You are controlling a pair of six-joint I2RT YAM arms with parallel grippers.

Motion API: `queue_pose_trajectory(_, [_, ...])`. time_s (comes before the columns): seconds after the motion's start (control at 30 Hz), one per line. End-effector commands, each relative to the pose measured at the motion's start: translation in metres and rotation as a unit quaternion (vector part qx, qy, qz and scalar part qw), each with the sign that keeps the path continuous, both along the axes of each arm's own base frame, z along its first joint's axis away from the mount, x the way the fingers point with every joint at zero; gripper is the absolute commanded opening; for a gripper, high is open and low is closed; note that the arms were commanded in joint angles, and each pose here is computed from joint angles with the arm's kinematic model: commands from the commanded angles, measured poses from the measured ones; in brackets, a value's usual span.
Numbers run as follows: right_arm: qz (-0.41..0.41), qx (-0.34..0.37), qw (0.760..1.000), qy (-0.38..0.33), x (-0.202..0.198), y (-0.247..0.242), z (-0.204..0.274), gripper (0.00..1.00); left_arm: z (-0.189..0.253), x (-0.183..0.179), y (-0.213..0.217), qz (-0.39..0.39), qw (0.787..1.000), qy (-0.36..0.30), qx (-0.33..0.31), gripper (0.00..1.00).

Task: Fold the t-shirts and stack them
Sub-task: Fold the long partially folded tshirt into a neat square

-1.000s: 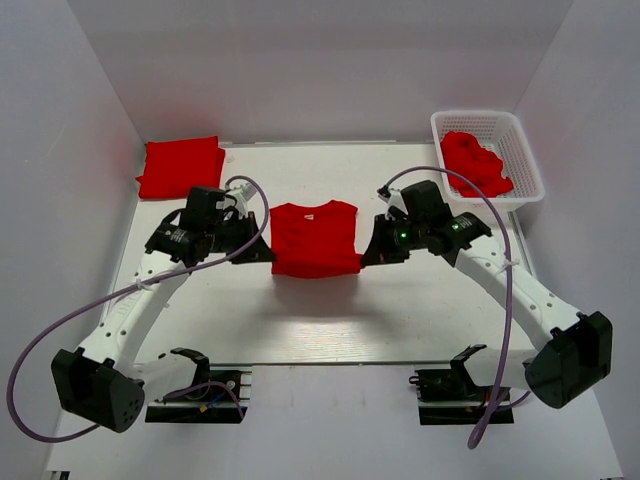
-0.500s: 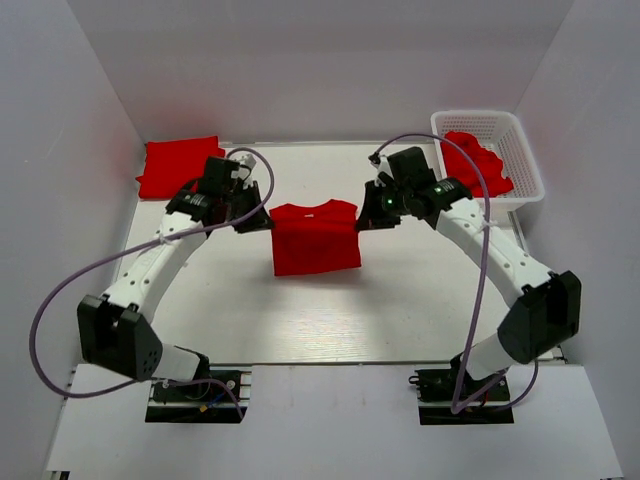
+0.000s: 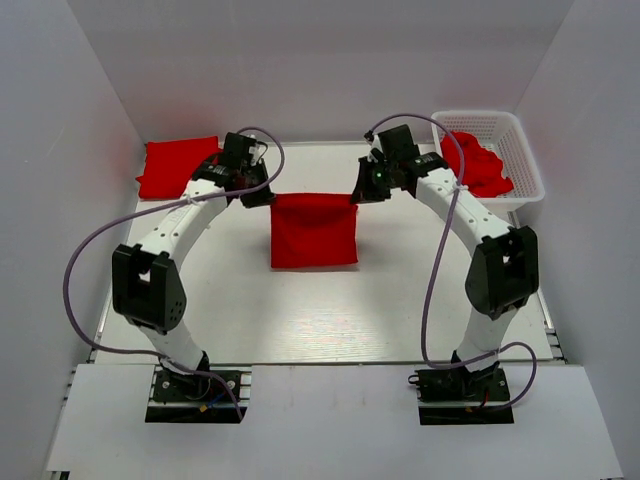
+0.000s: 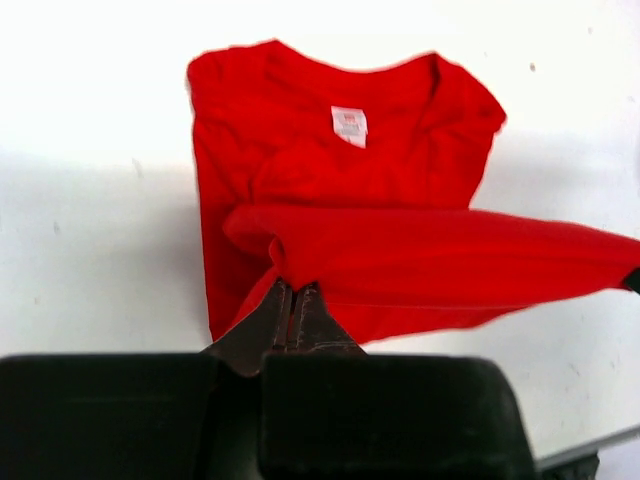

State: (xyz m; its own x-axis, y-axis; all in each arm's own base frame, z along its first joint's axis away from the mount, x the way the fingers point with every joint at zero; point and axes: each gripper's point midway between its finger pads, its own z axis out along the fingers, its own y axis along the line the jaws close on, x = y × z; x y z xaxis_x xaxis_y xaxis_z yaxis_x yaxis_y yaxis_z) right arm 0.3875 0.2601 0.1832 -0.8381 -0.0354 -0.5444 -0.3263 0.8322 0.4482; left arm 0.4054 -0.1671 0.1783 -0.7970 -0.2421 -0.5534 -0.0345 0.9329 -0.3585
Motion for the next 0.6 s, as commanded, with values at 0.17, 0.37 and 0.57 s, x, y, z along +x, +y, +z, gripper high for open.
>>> queue_pose_trajectory(0.17, [-0.037, 0.004, 0.999, -0.026, 0.053, -0.011, 0.001, 0.0, -0.005, 0.053, 0.019, 0.046, 0.998, -0.025, 0.037, 0.0])
queue_pose_trajectory(0.37, [-0.031, 0.017, 0.999, -0.009, 0.072, -0.007, -0.02, 0.0, -0.036, 0.066, 0.023, 0.047, 0.998, 0.016, 0.049, 0.0])
queue_pose_trajectory(0.57, [-0.034, 0.02, 0.999, 0.015, 0.082, -0.005, -0.045, 0.0, -0.049, 0.074, 0.024, 0.048, 0.998, 0.022, 0.046, 0.0])
